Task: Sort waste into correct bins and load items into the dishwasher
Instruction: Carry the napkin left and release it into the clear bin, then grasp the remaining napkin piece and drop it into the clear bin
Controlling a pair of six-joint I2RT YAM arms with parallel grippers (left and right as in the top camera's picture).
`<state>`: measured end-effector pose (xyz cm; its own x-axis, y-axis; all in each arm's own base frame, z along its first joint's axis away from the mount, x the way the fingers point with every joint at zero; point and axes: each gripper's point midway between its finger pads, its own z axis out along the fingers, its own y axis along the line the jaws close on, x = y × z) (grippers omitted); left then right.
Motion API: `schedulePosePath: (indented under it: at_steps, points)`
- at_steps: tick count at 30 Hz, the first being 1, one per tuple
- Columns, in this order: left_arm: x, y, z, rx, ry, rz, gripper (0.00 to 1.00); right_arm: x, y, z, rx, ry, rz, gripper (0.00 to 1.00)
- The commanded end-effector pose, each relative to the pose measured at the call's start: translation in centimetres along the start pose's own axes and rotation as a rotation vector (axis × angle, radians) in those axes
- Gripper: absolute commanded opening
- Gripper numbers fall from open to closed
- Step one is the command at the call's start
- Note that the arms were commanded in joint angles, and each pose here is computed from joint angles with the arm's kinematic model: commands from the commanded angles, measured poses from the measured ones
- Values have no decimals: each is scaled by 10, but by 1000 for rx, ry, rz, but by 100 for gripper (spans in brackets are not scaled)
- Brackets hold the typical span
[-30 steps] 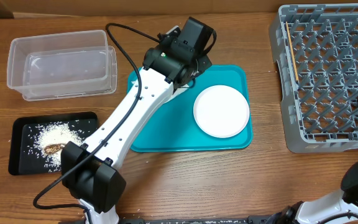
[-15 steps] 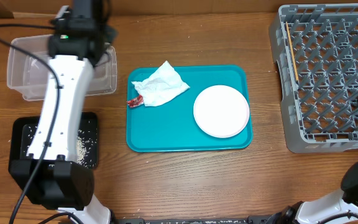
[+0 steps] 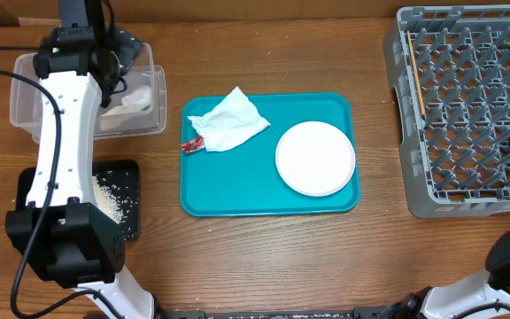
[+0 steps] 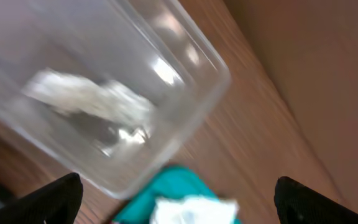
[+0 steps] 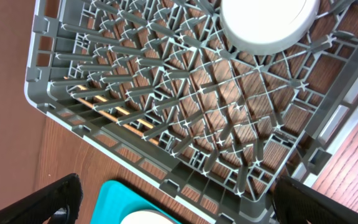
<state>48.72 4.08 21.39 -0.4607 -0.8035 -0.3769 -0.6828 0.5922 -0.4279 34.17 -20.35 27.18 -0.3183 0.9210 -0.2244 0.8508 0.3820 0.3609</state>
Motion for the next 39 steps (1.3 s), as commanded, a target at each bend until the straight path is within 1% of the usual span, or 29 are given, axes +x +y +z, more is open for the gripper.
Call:
schedulePosePath:
  at_steps: [1,2,4,6,8,10,11,13,16,20,25,29,30,32,33,34,37,38,39]
  points:
    - [73,-58,-16,286,272,312,97,-2,1,-4,-7,-15,4,100]
    - [90,-68,-21,333,307,396,90,-2,1,-4,-7,-15,4,100]
    - [130,-84,-29,392,349,600,88,-2,1,-4,-7,-15,4,100]
    - [165,-91,-30,383,355,783,89,-2,1,-4,-7,-15,4,100]
    - [196,-90,-22,314,339,925,90,-2,1,-4,-7,-15,4,100]
    - [218,-85,-5,199,299,1014,90,-2,1,-4,-7,-15,4,100]
    - [231,-82,8,137,284,1069,89,-2,1,-4,-7,-15,4,100]
    - [251,-75,26,78,295,1166,88,-2,1,-4,-7,-15,4,100]
    - [277,-59,57,-11,331,1247,88,-2,1,-4,-7,-15,4,100]
    - [293,-34,95,-112,381,1280,89,-3,1,-4,-7,-15,4,100]
    - [298,-18,116,-157,414,1297,89,-2,1,-4,-7,-15,4,100]
    - [296,-19,121,-167,392,1300,87,-2,1,-4,-7,-15,4,100]
    - [296,-20,122,-164,389,1297,83,-2,1,-4,-7,-15,4,100]
    - [296,-23,122,-155,381,1295,68,-2,1,-4,-7,-15,4,100]
    - [296,-24,121,-154,379,1290,58,-3,1,-4,-7,-15,4,100]
    - [295,-25,121,-152,375,1288,45,-2,1,-4,-7,-15,4,100]
    - [293,-30,118,-147,368,1274,18,-2,1,-4,-7,-15,4,100]
    - [292,-33,117,-145,365,1268,6,-2,1,-4,-7,-15,4,100]
    - [291,-35,114,-145,363,1262,4,-2,1,-4,-7,-15,4,100]
